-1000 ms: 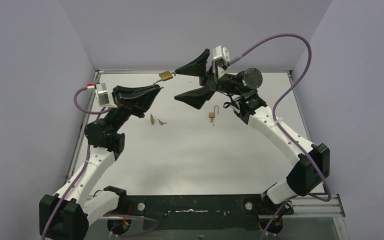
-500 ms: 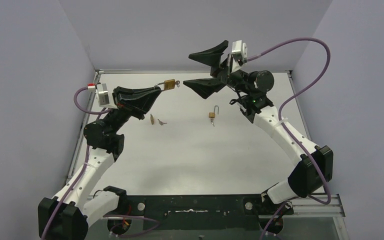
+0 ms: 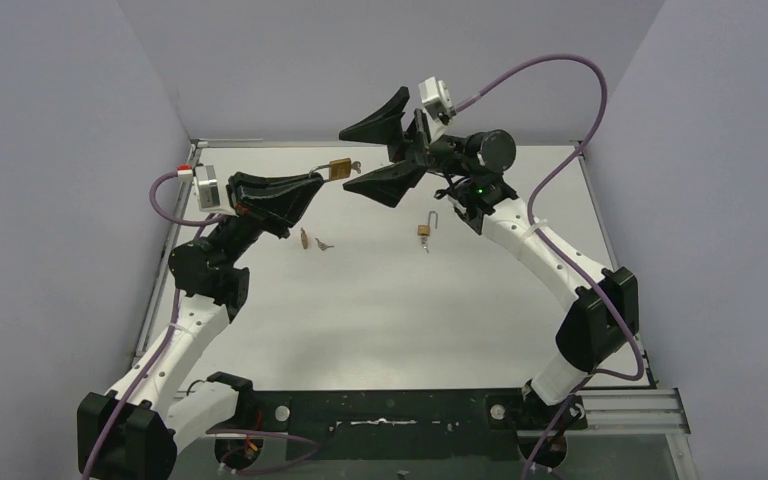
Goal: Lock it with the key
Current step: Lock the lock.
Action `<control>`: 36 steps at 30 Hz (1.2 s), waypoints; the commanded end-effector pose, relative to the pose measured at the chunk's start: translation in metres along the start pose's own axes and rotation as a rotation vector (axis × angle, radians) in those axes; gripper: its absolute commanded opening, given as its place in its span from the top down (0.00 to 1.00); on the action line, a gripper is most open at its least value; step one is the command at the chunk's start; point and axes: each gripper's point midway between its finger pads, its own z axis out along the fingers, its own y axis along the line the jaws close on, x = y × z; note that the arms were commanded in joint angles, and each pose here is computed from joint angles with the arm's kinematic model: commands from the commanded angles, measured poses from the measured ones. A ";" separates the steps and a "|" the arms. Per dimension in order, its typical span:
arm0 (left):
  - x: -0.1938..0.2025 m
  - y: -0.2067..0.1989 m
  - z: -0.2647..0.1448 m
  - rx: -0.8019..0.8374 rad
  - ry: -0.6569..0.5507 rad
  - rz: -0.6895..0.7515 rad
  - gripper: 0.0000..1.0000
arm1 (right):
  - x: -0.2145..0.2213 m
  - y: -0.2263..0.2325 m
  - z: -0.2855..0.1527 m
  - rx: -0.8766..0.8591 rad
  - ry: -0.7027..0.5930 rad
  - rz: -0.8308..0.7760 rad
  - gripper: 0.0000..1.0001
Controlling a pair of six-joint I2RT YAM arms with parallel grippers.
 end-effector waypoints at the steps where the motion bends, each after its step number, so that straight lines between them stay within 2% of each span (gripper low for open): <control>1: -0.030 -0.018 0.008 0.058 -0.079 0.062 1.00 | -0.012 0.002 0.007 -0.011 0.004 -0.083 0.05; 10: -0.027 -0.016 0.008 0.062 -0.079 0.056 1.00 | -0.001 -0.005 0.010 -0.012 0.019 -0.041 0.07; 21: -0.027 -0.016 0.007 0.062 -0.085 0.063 1.00 | 0.008 -0.007 0.011 -0.030 0.041 0.000 0.23; 28: -0.027 -0.013 0.006 0.054 -0.083 0.067 1.00 | 0.007 -0.003 0.010 -0.045 0.042 0.002 0.26; 32: -0.026 -0.011 0.005 0.048 -0.082 0.068 1.00 | 0.006 -0.002 0.010 -0.054 0.038 0.010 0.33; 36: -0.025 -0.010 0.004 0.047 -0.080 0.071 1.00 | 0.003 -0.001 0.010 -0.064 0.023 0.017 0.34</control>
